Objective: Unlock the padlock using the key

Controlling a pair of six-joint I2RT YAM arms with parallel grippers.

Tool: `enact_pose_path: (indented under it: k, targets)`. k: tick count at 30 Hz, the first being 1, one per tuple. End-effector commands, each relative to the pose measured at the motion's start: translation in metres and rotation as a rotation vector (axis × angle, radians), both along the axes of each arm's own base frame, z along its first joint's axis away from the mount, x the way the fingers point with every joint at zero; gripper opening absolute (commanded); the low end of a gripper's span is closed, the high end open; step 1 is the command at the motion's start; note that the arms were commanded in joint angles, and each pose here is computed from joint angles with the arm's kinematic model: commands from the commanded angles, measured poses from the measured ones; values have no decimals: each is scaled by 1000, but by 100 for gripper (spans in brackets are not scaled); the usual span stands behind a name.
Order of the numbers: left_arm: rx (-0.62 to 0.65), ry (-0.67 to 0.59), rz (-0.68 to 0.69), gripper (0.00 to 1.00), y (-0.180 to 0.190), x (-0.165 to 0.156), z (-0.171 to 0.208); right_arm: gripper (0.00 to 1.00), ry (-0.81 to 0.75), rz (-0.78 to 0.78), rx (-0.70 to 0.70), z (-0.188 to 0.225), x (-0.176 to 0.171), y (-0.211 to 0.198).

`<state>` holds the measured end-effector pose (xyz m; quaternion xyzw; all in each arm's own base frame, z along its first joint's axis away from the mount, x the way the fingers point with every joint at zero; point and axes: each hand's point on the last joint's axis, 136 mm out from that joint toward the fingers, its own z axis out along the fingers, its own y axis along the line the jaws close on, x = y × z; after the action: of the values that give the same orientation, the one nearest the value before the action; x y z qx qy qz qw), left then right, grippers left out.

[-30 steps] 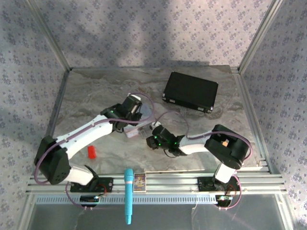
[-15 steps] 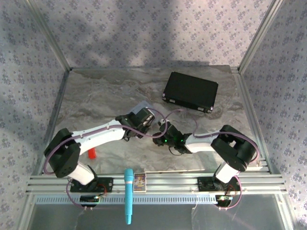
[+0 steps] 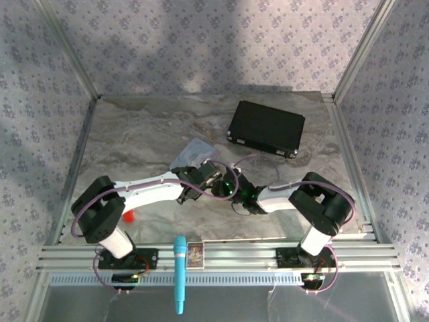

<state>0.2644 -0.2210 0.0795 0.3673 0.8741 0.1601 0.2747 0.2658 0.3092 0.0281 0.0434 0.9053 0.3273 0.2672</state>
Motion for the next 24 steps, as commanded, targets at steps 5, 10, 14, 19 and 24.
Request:
enact_pose_path:
  k: [5,10,14,19,24]
  targets:
    - [27,106,-30,53,6,-20,-14,8,69,-52,95,-11,9,13]
    - [20,121,-43,51,4,-22,-16,7,57,-72,147,-3,17,15]
    - [12,122,-51,48,1,-22,-15,6,70,-105,229,-1,26,14]
    - [-3,135,-56,48,-2,-22,-16,4,81,-121,316,-2,29,18]
    - [-18,142,-44,48,-2,-20,-15,3,77,-136,304,-4,31,11]
